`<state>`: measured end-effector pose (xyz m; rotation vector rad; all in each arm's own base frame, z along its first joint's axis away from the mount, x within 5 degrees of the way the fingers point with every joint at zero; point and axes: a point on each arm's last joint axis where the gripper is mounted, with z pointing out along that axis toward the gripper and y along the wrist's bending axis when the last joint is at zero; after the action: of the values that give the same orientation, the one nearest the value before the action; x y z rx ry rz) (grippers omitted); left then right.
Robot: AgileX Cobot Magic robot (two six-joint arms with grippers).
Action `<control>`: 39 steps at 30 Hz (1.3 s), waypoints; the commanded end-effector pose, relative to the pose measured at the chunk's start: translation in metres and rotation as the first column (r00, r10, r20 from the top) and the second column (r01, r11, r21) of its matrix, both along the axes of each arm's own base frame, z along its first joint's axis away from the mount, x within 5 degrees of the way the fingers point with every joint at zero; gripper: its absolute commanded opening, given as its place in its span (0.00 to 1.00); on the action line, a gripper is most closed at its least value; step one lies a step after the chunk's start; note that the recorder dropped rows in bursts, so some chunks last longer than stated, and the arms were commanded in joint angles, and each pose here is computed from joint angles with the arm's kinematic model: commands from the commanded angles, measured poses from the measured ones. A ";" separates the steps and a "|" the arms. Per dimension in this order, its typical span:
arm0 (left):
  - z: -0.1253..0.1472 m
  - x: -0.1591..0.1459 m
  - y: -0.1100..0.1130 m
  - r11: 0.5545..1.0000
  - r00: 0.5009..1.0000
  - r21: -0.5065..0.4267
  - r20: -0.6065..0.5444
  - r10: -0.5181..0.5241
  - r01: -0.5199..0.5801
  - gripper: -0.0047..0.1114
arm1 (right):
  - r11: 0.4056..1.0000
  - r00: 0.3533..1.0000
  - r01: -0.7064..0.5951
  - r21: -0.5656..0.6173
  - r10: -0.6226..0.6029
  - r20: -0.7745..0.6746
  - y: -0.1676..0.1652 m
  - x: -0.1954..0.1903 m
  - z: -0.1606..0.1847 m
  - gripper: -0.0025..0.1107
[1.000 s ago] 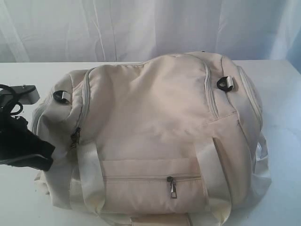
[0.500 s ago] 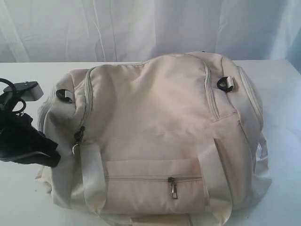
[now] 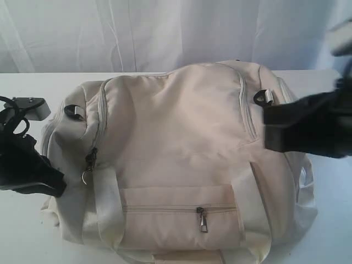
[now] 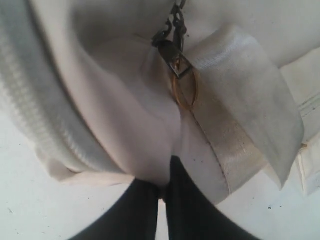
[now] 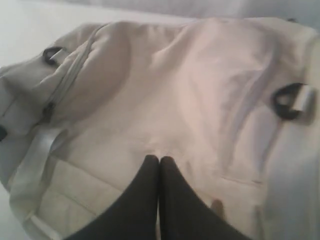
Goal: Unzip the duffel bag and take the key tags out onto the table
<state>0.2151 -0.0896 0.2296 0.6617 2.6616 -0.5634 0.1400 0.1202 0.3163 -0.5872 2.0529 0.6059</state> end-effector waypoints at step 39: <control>0.104 -0.019 0.027 0.980 0.967 0.165 0.244 0.072 -0.115 0.04 | 0.811 0.771 -0.568 -0.142 0.463 -0.438 0.219 0.058 -0.109 0.58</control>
<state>0.1988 -0.0618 0.3334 0.6254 2.5114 -0.1827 0.1957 0.3339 0.2103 -1.3217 2.3861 0.8233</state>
